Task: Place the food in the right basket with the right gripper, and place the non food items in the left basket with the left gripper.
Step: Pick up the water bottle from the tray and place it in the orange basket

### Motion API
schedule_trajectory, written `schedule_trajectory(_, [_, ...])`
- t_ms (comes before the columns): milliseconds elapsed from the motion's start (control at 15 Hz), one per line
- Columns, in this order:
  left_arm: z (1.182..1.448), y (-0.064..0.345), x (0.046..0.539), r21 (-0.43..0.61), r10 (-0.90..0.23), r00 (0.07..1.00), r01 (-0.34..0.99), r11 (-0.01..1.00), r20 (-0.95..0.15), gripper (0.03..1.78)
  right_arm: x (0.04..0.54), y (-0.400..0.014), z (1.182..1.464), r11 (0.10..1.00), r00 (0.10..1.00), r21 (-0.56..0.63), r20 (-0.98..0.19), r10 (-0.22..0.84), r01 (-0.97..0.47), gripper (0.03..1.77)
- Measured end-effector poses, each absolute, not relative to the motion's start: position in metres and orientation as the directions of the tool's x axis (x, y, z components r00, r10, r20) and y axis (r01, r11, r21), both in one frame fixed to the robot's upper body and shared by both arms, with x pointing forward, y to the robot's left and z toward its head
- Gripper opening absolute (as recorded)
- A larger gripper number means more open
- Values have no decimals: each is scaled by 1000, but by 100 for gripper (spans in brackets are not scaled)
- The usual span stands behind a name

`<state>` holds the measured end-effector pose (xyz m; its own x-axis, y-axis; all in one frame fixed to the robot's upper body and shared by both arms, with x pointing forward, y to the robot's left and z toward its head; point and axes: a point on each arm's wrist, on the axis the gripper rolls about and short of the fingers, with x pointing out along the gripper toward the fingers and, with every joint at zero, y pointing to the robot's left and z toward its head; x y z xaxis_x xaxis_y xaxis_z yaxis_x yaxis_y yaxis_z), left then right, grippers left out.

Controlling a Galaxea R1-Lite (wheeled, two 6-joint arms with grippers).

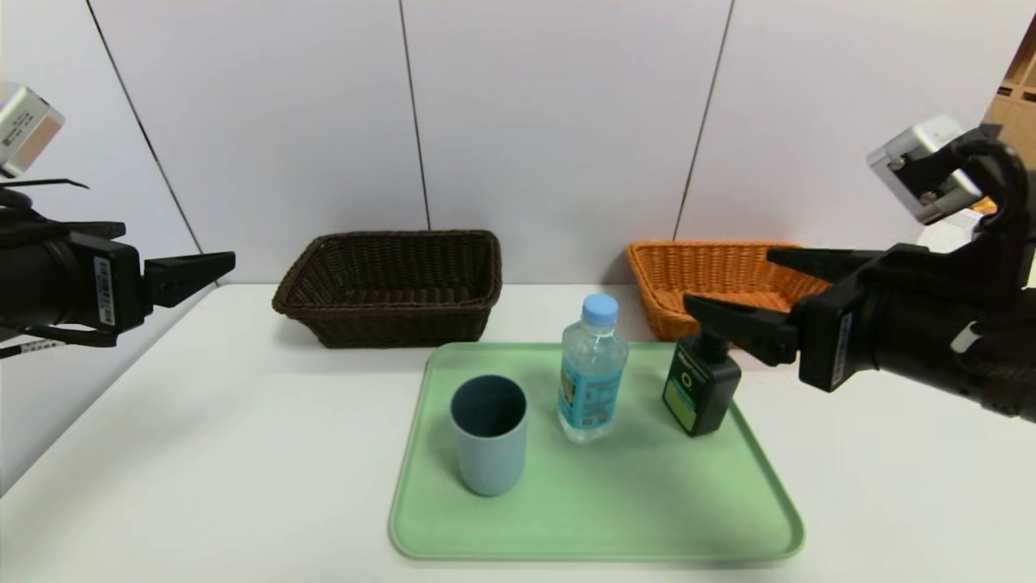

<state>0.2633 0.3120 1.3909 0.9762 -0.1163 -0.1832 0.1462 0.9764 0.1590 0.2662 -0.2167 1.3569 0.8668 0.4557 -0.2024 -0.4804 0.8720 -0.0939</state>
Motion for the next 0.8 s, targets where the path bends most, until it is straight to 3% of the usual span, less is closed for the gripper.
schedule_trajectory(200, [1388,312,264,153,-116,974,147,977,-195,169,258,-210,1335,890,884,-124,-239,402,-438,171])
schedule_trajectory(800, [1375,312,264,149,-95,967,133,980,-237,169,254,-188,1301,876,836,-24,-313,450,-481,171])
